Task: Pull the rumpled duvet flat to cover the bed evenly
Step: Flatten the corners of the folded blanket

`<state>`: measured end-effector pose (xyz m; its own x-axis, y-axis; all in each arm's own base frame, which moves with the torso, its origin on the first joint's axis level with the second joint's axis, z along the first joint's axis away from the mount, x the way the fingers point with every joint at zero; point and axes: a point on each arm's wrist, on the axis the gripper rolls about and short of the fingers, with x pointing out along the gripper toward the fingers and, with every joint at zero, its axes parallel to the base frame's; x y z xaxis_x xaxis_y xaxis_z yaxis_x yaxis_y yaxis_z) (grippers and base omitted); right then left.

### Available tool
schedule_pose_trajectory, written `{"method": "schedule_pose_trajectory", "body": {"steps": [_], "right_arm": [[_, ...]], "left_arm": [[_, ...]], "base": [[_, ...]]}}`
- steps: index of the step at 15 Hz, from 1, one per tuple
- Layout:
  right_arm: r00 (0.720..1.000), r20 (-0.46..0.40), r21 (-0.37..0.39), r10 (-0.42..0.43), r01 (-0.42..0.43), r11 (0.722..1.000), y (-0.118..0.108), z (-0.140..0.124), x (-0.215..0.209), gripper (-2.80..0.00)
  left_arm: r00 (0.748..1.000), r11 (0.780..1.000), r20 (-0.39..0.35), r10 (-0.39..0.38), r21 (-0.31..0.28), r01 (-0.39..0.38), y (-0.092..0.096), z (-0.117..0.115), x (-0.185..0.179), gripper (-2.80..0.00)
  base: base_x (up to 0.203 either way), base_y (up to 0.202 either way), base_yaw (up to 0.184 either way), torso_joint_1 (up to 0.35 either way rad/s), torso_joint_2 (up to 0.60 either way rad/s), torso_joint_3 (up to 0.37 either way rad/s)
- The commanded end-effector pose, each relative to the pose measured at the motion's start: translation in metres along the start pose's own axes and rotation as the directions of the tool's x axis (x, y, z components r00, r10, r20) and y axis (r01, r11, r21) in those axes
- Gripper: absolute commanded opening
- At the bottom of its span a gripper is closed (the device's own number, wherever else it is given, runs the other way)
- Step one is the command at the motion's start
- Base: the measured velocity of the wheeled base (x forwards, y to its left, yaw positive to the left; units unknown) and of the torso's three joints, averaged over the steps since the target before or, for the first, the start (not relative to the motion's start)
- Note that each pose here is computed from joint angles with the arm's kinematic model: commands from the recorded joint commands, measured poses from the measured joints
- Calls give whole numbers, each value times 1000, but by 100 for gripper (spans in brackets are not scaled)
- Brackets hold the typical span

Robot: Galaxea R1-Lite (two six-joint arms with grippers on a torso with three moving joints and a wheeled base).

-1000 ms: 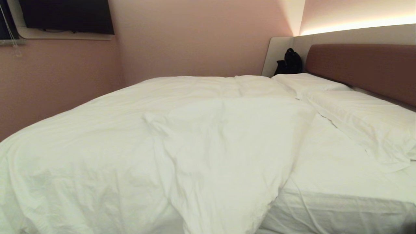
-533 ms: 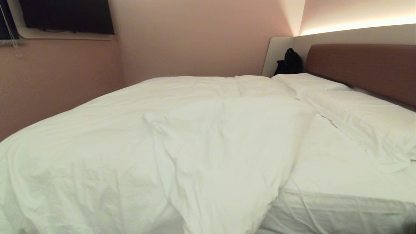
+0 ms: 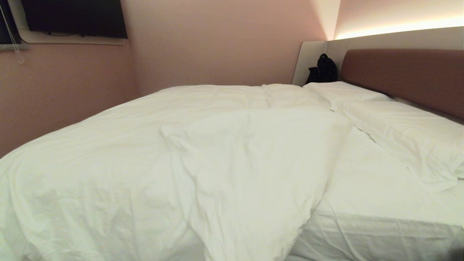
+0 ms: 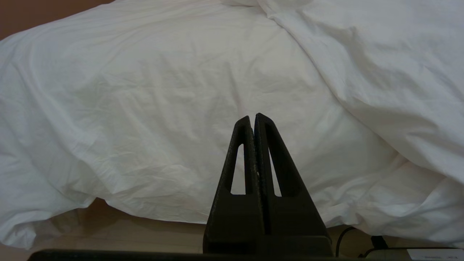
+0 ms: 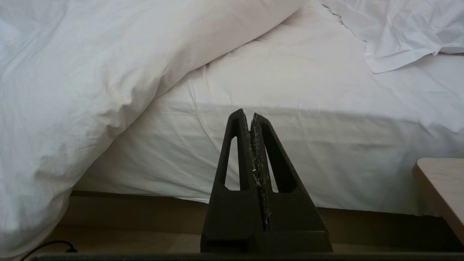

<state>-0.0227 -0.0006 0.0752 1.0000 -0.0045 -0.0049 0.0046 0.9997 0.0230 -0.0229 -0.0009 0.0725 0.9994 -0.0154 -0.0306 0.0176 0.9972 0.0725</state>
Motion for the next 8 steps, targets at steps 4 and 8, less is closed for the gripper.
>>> {"method": "schedule_pose_trajectory", "body": {"steps": [4,8], "right_arm": [[1000,0,0,0,0,1000,0,0,0,-280],[1000,0,0,0,0,1000,0,0,0,-280]], "left_arm": [[1000,1000,1,2,-1,-2,0,0,0,-280],[1000,1000,3,0,-4,0,0,0,0,-280]], "base": [[0,0,0,0,0,0],[0,0,0,0,0,0]]}}
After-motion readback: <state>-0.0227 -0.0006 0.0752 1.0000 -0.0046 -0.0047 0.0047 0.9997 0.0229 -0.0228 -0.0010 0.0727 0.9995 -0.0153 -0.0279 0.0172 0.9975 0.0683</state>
